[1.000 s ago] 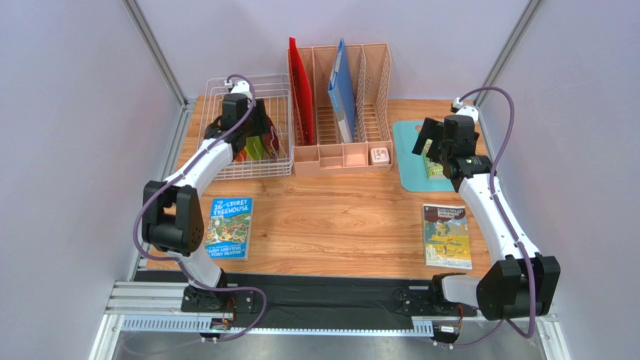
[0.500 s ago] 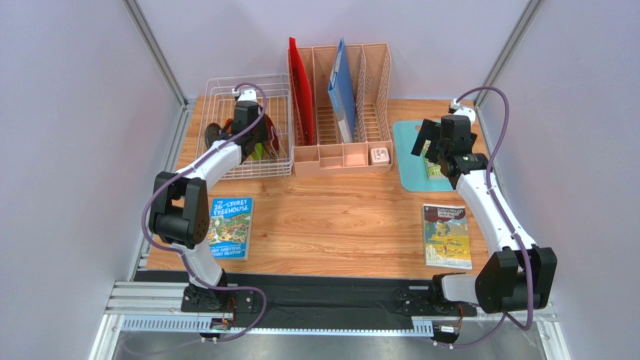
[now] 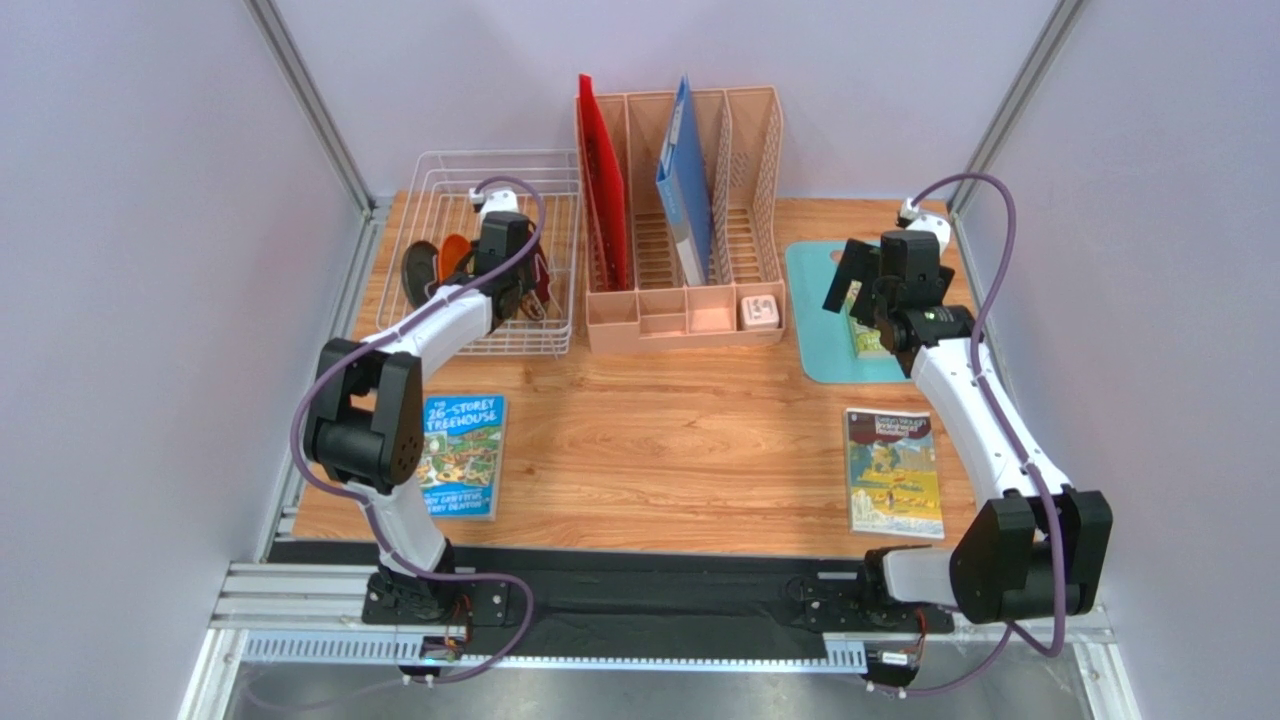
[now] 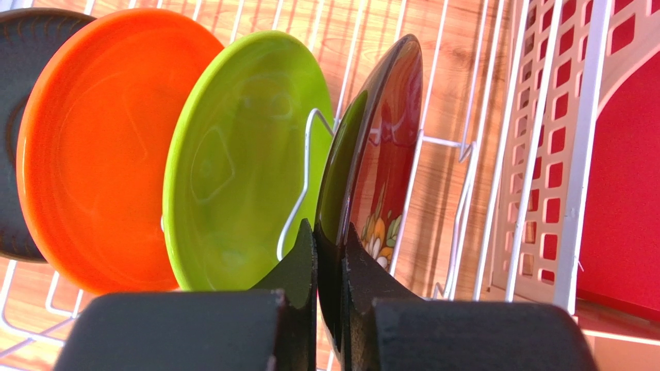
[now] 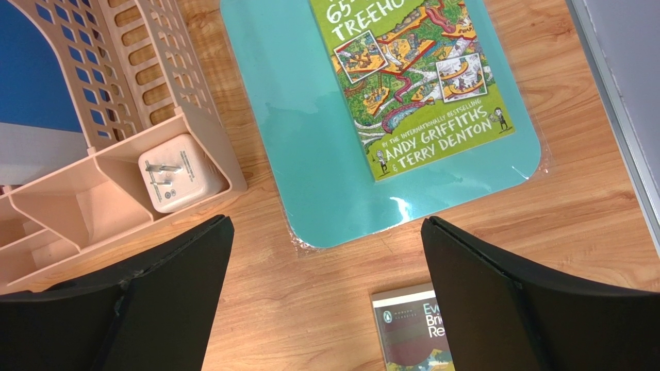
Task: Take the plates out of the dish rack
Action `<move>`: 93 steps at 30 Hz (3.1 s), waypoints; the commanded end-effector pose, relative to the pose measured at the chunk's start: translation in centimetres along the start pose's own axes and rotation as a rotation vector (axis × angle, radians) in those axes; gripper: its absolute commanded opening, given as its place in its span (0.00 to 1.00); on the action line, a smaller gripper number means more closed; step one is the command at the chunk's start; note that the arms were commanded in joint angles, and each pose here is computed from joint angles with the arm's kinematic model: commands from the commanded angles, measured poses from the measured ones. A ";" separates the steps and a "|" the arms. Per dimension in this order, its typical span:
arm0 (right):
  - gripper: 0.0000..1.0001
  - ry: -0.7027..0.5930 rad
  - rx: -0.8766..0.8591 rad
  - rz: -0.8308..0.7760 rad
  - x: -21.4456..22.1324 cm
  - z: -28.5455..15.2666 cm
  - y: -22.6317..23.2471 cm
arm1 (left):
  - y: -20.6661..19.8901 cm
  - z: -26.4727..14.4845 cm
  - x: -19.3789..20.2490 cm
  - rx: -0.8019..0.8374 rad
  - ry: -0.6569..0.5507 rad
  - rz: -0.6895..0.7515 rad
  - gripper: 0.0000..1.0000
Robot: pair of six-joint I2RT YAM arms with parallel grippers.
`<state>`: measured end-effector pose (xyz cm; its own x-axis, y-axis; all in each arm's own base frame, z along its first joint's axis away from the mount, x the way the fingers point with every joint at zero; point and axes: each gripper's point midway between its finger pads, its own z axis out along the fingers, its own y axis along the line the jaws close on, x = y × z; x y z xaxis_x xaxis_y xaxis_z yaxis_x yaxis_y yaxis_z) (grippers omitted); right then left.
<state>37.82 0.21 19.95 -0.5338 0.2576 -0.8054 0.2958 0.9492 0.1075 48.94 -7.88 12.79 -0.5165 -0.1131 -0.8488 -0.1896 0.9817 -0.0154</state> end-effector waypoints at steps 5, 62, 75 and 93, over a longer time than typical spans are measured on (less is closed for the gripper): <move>1.00 -0.031 0.006 0.017 -1.1 0.0 0.2 | -1.9 -2.7 -3.7 0.035 -0.073 0.097 0.00; 0.91 0.274 -0.974 0.129 14.2 -10.6 17.7 | -14.7 -24.1 7.3 1.031 0.218 -0.436 0.00; 0.48 0.337 -1.159 0.131 15.0 -11.1 22.3 | -16.1 -24.5 8.4 1.062 0.241 -0.415 0.00; 0.00 0.306 -1.123 0.115 15.3 -11.0 21.4 | -15.5 -22.7 10.8 0.980 0.274 -0.367 0.48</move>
<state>26.97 26.13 14.36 -0.8379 0.2424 -0.4891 -0.3468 0.4556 0.8199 27.61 -26.66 14.72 -0.7819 -0.3669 -0.5041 0.2438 0.5642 -0.7888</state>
